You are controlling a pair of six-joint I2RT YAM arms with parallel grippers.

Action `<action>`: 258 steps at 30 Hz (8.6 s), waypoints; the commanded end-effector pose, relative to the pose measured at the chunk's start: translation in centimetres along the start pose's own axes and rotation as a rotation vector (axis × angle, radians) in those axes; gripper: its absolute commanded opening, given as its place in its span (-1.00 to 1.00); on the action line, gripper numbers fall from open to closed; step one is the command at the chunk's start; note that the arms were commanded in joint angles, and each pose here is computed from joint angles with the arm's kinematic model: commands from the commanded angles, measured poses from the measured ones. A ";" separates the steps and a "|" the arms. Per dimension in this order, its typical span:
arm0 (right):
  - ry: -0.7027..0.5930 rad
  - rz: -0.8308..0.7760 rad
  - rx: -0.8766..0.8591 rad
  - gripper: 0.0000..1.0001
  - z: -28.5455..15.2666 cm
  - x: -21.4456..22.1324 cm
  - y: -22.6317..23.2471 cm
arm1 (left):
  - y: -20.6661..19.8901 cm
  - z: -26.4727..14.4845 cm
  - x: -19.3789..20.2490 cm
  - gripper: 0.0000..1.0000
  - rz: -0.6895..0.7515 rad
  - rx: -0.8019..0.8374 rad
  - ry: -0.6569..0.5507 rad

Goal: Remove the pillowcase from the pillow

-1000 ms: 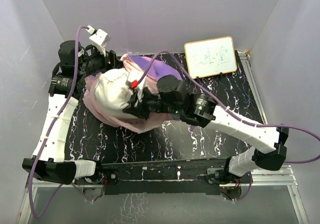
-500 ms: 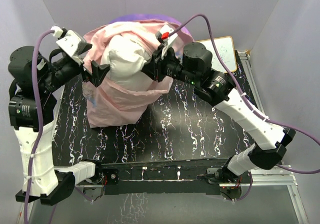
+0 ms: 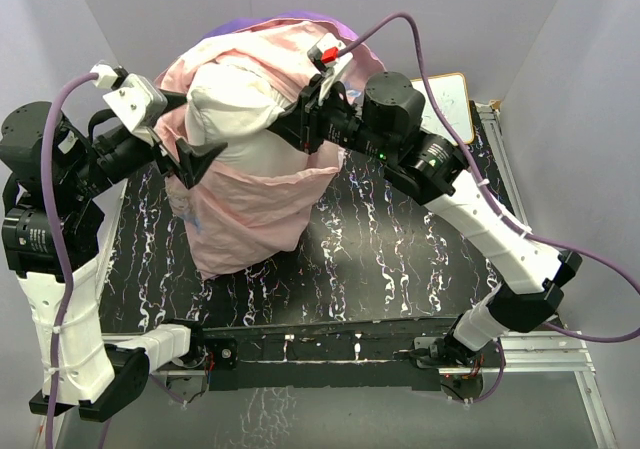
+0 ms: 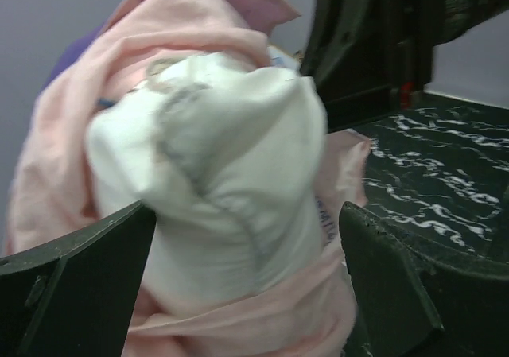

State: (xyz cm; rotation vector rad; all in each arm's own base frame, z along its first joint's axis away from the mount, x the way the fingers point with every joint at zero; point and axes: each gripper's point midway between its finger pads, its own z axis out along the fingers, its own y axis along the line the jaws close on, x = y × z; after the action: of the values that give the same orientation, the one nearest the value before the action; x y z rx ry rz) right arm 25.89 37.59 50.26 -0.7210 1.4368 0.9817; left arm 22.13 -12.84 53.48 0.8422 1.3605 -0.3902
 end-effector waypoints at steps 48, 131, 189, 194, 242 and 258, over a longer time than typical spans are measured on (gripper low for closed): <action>-0.097 -0.237 0.289 -0.10 -1.8 -4.8 -4.5 | -3.3 2.5 4.4 -1.00 -0.205 0.221 0.053; -0.092 0.122 0.319 0.58 -15.6 4.7 -13.8 | 0.2 0.3 -1.4 -1.00 0.062 0.030 -0.022; -0.195 0.267 1.078 -0.84 -19.9 4.0 -38.5 | -6.3 -5.1 -4.1 -1.00 0.189 0.203 -0.080; -0.057 0.376 1.204 -0.84 -20.8 12.0 -41.4 | -7.8 -6.6 -5.0 -1.00 0.240 0.226 -0.118; -0.264 -0.542 0.957 0.23 -12.3 -3.0 -9.6 | -5.2 -4.1 -3.6 -1.00 0.159 0.162 -0.085; -0.231 -0.490 1.153 0.23 -16.2 -3.5 -20.3 | -7.4 -5.9 -6.0 -1.00 0.157 0.228 -0.138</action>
State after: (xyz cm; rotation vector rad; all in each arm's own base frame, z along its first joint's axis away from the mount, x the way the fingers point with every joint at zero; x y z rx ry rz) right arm 34.23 19.72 49.00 -0.2323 1.2228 -0.1597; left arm 14.80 -14.42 53.87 1.0520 1.2910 -0.5003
